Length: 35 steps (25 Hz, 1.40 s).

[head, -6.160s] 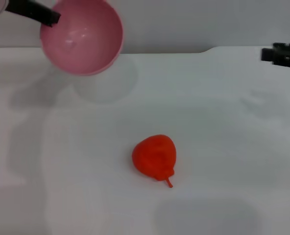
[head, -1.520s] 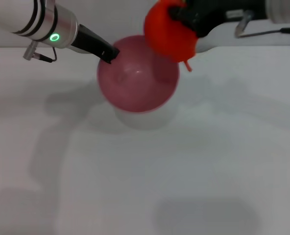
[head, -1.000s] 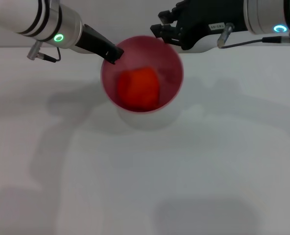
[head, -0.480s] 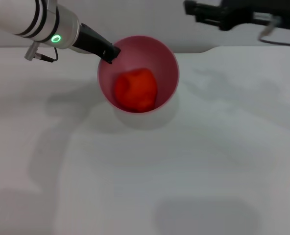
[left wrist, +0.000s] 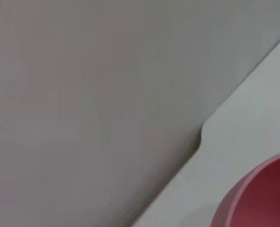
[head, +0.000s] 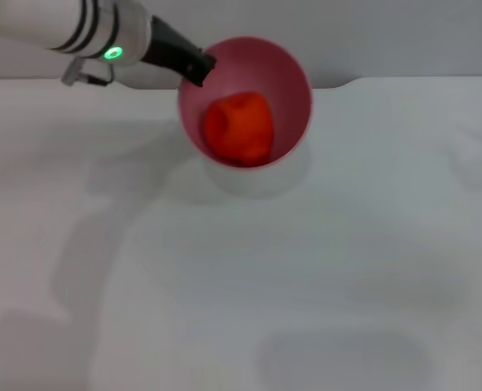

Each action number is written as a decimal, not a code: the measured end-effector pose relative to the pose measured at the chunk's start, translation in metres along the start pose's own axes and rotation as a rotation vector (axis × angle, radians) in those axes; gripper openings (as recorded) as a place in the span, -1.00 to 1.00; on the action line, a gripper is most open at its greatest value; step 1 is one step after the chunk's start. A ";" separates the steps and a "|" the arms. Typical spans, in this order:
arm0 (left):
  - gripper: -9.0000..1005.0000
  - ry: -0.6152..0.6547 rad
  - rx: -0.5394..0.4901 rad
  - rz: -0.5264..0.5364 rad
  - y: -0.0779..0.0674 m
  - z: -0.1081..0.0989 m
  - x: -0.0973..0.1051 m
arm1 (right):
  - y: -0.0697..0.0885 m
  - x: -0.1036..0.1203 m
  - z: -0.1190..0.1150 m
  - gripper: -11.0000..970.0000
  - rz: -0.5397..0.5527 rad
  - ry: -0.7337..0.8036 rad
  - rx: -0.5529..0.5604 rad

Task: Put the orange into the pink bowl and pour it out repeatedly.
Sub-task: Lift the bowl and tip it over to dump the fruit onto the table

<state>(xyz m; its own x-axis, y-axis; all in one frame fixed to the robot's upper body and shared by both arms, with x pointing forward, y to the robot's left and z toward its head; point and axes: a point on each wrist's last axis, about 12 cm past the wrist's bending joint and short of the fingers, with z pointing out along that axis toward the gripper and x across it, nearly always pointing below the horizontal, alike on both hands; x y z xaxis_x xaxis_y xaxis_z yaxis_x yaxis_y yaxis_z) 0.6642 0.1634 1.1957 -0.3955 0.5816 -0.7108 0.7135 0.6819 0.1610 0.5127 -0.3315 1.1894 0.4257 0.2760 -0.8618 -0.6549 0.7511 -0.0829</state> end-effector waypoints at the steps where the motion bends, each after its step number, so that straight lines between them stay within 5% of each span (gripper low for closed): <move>1: -0.91 -0.009 -0.005 0.026 -0.004 0.001 -0.003 | -0.003 -0.002 -0.009 0.07 -0.017 -0.022 0.038; 6: -0.91 -0.134 -0.091 0.184 -0.033 0.012 -0.010 | -0.008 -0.005 -0.043 0.08 -0.067 -0.123 0.183; 22: -0.91 -0.582 -0.291 0.446 -0.112 0.024 0.022 | -0.007 0.000 -0.029 0.08 -0.045 -0.138 0.141; 35: -0.91 -0.809 -0.413 0.504 -0.130 0.020 0.044 | -0.007 -0.002 -0.015 0.08 -0.042 -0.167 0.105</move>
<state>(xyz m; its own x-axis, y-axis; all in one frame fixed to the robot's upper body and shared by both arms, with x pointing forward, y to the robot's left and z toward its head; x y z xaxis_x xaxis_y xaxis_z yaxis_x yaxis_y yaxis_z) 0.5656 0.0908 1.1298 0.5087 0.4742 -0.7186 0.3746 0.6296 0.6807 0.5068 -0.3459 1.1844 0.5544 0.3319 -0.7632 -0.5691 0.8203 -0.0567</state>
